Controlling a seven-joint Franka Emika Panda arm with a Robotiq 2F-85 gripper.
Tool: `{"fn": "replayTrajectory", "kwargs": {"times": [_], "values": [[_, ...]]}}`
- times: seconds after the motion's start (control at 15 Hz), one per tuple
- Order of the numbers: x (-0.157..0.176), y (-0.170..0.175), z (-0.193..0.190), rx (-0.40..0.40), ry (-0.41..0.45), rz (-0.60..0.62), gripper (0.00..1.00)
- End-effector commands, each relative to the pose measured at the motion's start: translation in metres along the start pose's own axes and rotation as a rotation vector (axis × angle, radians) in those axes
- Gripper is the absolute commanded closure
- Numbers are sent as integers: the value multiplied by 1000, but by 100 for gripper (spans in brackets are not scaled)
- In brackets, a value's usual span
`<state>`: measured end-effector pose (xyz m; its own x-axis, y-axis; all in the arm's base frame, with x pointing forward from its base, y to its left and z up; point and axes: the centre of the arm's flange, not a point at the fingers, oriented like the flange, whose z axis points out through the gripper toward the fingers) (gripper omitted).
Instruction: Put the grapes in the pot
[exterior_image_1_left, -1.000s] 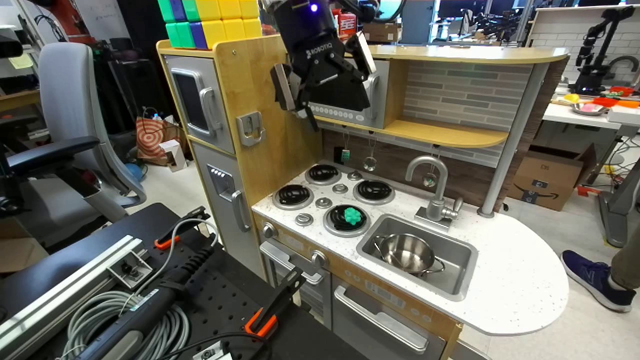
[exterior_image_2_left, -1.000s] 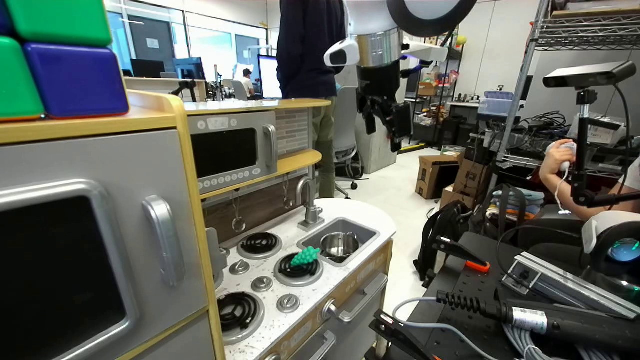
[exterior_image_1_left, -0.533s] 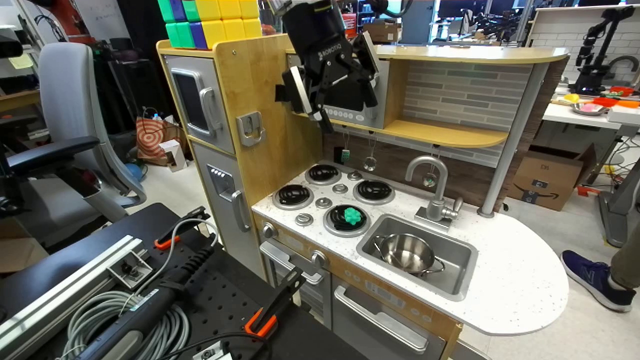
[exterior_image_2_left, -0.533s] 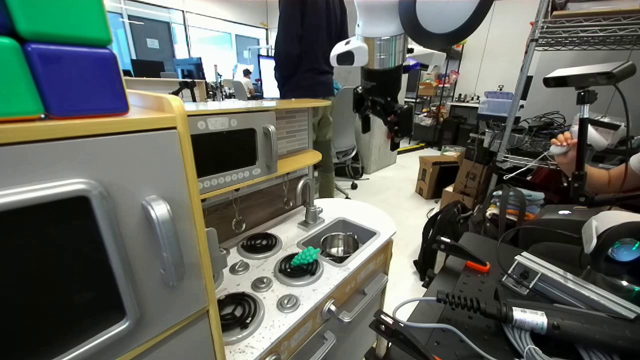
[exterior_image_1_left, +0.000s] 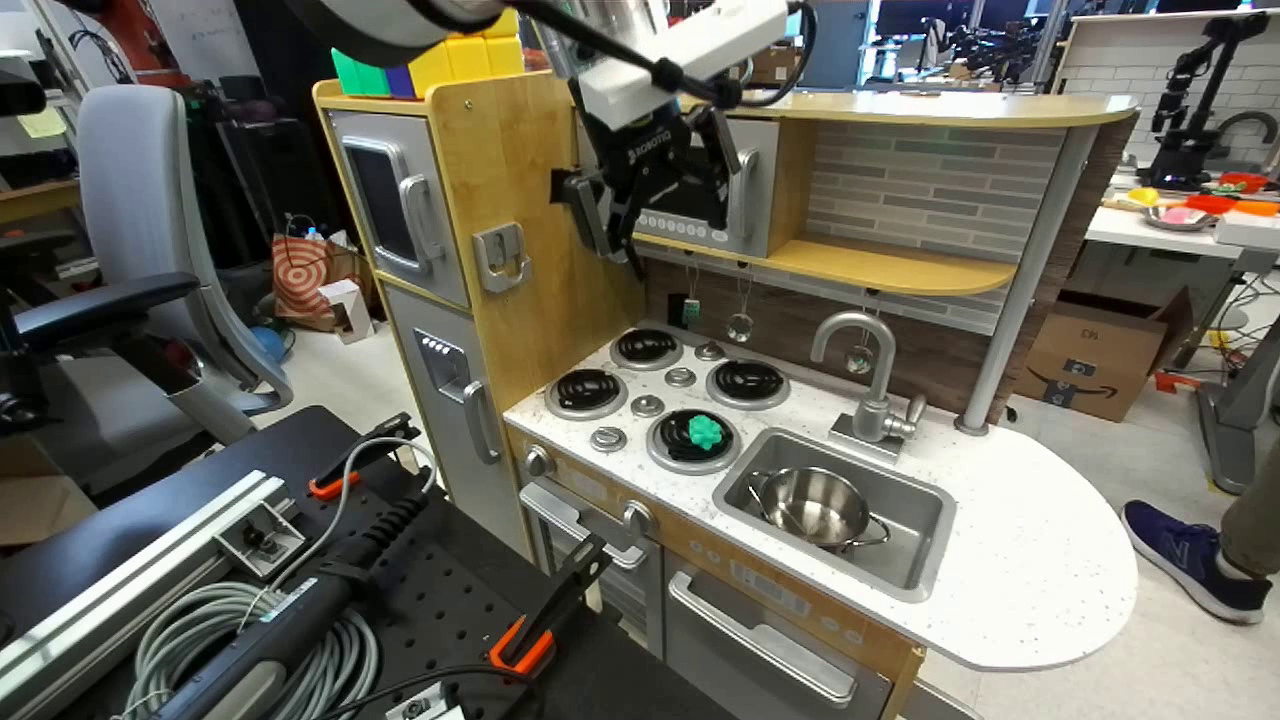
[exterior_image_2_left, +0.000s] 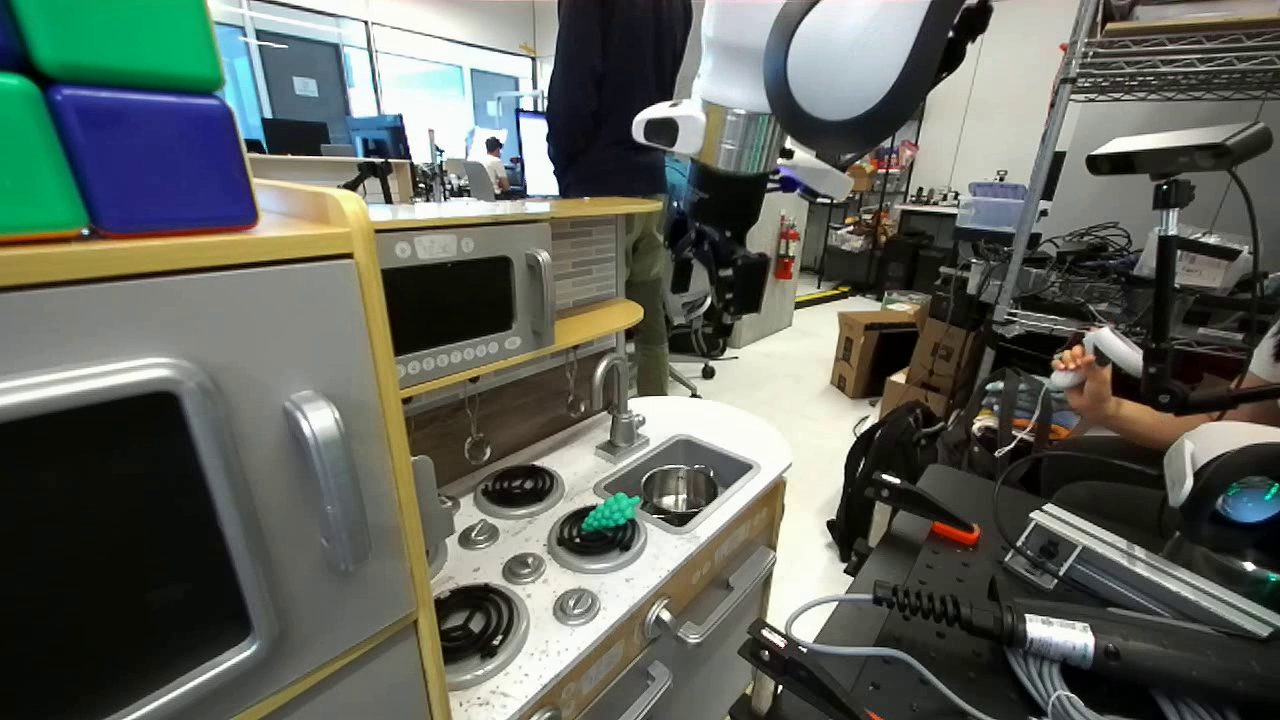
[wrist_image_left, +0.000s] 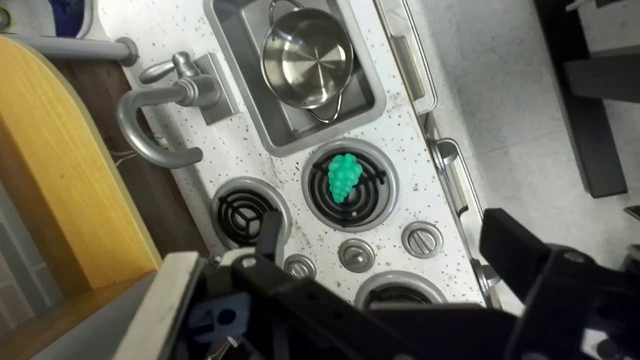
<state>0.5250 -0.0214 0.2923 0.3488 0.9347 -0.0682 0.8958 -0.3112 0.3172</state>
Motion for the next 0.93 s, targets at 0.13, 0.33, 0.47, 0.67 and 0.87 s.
{"fn": "replayTrajectory", "kwargs": {"times": [0.13, 0.33, 0.47, 0.67, 0.87], "values": [[34, 29, 80, 131, 49, 50, 0], [48, 45, 120, 149, -9, 86, 0], [55, 58, 148, 179, -67, 116, 0], [62, 73, 182, 254, -152, 141, 0], [77, 80, 208, 308, -216, 134, 0]]}}
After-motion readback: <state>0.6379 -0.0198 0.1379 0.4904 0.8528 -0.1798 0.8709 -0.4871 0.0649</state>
